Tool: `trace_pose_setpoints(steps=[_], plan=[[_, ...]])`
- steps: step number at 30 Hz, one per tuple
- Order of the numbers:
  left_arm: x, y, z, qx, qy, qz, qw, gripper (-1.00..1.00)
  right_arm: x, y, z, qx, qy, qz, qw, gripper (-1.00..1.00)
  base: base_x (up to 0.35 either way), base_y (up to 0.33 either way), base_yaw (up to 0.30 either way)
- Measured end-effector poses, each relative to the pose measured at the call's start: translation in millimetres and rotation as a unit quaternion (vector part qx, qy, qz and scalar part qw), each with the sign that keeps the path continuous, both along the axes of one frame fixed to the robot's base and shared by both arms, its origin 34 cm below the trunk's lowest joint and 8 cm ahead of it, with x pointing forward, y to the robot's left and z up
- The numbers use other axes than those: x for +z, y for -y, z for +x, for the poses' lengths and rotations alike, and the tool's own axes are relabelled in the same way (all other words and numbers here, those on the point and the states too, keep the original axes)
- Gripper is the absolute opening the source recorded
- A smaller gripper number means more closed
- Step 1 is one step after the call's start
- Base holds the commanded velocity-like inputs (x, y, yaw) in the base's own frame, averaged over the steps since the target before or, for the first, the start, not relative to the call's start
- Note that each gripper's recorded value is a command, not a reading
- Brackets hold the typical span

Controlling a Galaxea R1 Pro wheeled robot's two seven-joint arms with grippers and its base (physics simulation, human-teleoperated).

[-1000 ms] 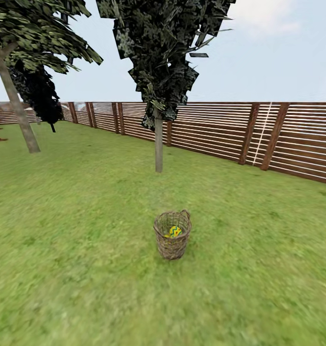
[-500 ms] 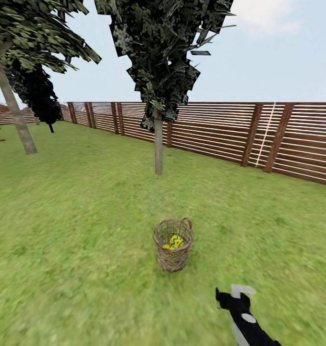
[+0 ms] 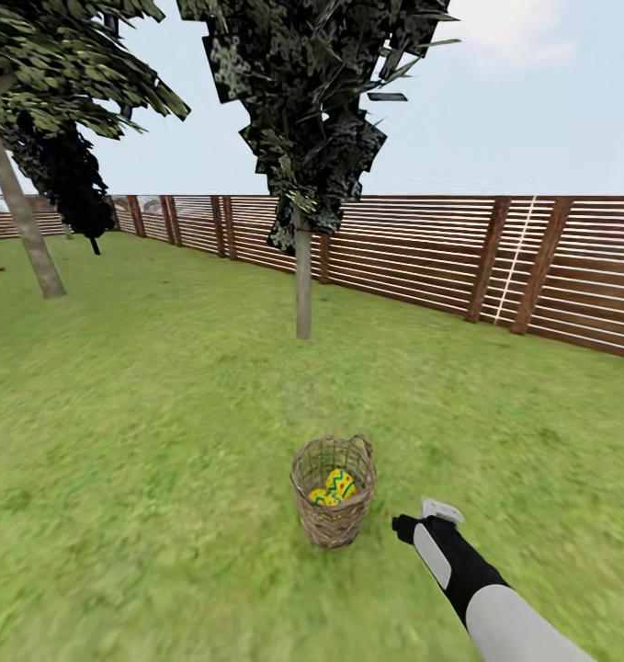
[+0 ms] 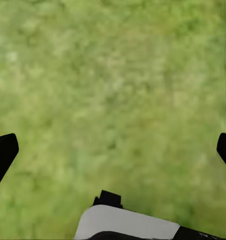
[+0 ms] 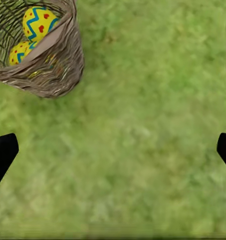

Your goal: Take the three Easter eggs out of the wicker basket on the lawn in the garden, then place them on the lawn next to a single tree (choose any tree) so that all three eggs are next to the same tree and none are left in the basket.

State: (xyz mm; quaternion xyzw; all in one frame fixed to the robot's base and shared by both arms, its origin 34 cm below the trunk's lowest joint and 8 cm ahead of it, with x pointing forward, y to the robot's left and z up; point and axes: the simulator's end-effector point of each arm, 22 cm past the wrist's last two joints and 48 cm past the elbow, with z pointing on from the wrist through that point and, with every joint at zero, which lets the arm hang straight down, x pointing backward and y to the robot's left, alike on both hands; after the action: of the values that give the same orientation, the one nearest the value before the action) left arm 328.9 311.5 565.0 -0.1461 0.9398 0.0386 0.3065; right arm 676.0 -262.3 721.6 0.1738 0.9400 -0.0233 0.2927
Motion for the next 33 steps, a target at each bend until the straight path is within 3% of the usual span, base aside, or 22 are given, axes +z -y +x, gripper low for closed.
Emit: trace_pose_setpoints(steps=[13, 20, 33], plan=[[2, 1, 3, -0.001, 0.009, 0.002, 1.0000, 1.00, -2, -16, -2, 0.005, -0.004, 0.012, 0.9999, 1.00, 0.333, 0.000, 0.000], [2, 0, 3, -0.001, 0.009, 0.003, 1.0000, 1.00, -3, -35, -3, 0.013, -0.006, 0.022, 0.9997, 1.00, 0.333, 0.052, 0.000], [2, 0, 3, -0.001, 0.009, 0.003, 1.0000, 1.00, 0, -53, -2, 0.049, -0.003, 0.005, 0.9988, 1.00, 0.333, 0.095, 0.000]])
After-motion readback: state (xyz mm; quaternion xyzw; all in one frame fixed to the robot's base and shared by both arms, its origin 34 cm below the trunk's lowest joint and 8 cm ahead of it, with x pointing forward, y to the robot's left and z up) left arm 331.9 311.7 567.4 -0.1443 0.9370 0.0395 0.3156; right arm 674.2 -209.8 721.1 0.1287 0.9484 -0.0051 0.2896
